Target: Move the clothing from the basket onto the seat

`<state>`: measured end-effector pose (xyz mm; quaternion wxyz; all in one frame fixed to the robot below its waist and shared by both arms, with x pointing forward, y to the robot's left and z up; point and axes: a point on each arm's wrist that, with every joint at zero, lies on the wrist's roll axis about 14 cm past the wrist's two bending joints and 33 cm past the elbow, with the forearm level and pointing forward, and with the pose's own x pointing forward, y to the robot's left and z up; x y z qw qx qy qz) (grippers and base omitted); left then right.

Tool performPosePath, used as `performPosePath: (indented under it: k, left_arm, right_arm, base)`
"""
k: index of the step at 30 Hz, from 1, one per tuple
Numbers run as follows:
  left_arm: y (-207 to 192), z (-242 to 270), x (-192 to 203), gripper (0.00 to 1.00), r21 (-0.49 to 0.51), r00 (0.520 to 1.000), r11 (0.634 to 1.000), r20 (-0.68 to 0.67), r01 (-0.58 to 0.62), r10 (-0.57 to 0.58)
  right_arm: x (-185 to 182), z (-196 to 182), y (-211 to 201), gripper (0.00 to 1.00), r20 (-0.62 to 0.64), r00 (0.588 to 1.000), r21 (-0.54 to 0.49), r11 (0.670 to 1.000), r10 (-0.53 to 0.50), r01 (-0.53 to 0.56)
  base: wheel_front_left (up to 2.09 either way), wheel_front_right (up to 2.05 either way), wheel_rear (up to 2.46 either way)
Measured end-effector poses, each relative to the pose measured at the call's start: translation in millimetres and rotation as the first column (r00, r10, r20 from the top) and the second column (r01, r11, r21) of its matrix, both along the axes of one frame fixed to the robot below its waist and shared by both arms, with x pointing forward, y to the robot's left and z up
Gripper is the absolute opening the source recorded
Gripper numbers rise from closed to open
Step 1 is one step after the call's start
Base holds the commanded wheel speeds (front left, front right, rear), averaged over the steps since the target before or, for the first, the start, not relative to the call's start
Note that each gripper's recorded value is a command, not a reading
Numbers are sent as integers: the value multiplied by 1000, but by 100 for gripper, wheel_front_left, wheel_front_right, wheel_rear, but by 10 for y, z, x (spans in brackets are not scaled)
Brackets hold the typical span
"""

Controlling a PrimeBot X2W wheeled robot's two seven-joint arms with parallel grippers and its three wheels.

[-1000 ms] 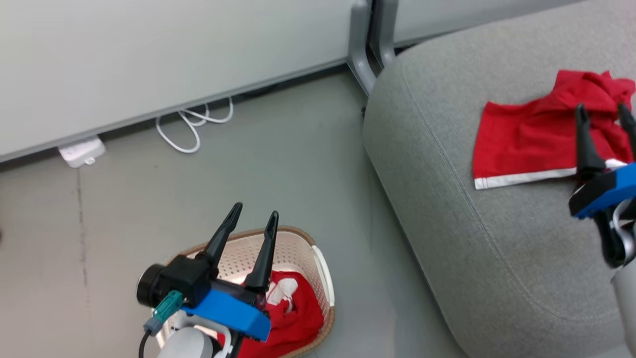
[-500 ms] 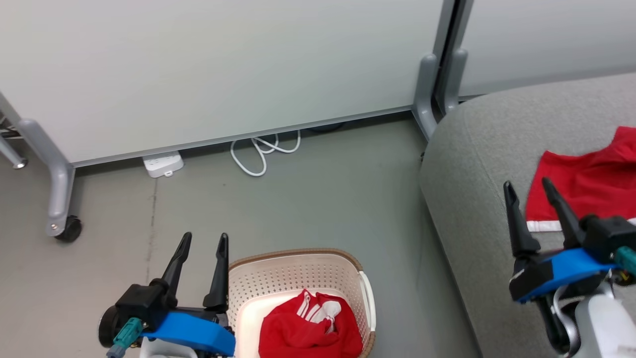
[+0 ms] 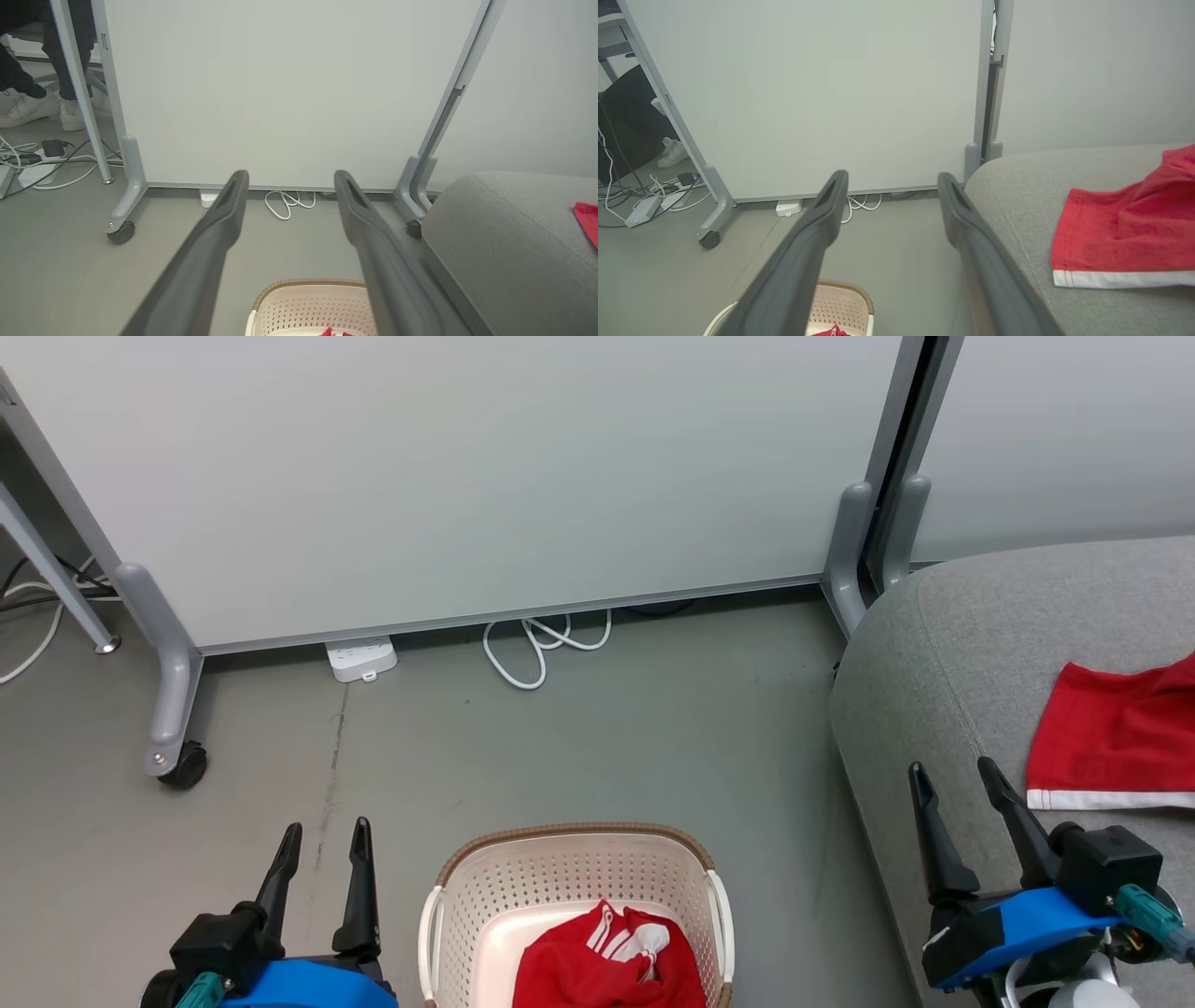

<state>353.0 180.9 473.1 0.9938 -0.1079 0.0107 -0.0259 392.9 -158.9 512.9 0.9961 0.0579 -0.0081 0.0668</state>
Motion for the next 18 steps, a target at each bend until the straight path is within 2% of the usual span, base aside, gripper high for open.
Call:
performPosePath:
  k: [18]
  left_arm:
    - [-18,-83,-11,100,0,1000,1000,-26,1,-1]
  right_arm:
    - [-8,-60,18,100,-26,1000,13,1000,-2,3]
  base:
    - [0,0,0]
